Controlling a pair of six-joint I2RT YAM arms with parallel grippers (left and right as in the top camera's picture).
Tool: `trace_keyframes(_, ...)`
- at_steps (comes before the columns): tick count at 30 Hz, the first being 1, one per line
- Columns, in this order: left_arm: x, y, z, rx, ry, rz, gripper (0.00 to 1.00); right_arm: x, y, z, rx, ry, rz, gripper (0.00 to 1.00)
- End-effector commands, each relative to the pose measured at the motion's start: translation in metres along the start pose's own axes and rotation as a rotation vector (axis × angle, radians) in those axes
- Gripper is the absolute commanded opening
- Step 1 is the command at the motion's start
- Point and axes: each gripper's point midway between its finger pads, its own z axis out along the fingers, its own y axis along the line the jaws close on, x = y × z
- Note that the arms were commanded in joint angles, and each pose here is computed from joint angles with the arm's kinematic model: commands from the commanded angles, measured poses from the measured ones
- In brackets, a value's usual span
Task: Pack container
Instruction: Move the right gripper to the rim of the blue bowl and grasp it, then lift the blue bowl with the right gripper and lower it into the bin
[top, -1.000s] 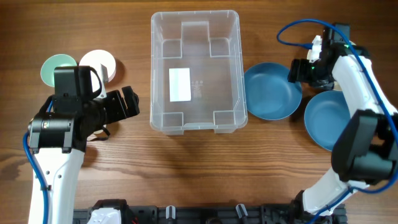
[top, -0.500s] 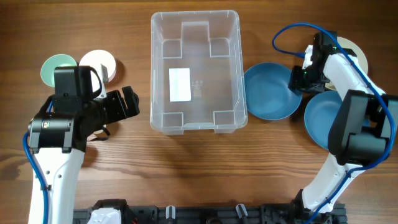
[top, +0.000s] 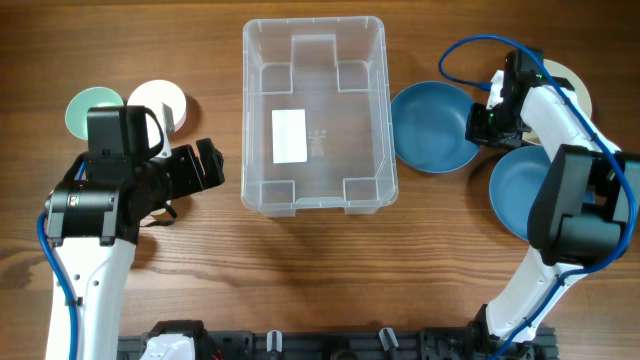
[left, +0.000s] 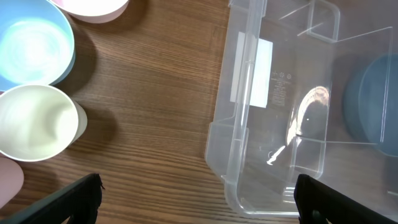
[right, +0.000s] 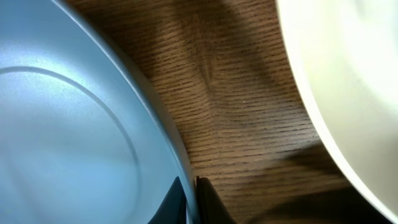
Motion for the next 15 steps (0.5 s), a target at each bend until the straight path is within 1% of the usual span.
trace_keyframes(1,-0.005,-0.005,-0.004,0.019,-0.012,-0.012,1.0,-0.003,-0.004,0.001,0.029,-0.01,-0.002,0.04)
trace_keyframes(3,-0.005,-0.005,-0.004,0.019,-0.011,-0.012,1.0,-0.005,-0.003,-0.006,0.028,-0.022,0.006,0.04)
trace_keyframes(7,-0.005,-0.005,-0.004,0.019,-0.012,-0.012,1.0,-0.03,0.003,-0.059,0.01,-0.159,0.022,0.04)
trace_keyframes(11,-0.005,-0.005,-0.004,0.019,-0.012,-0.012,1.0,-0.053,0.01,-0.136,-0.013,-0.364,0.028,0.04)
trace_keyframes(15,-0.005,-0.005,-0.004,0.019,-0.012,-0.012,1.0,-0.058,0.019,-0.211,-0.044,-0.556,0.025,0.04)
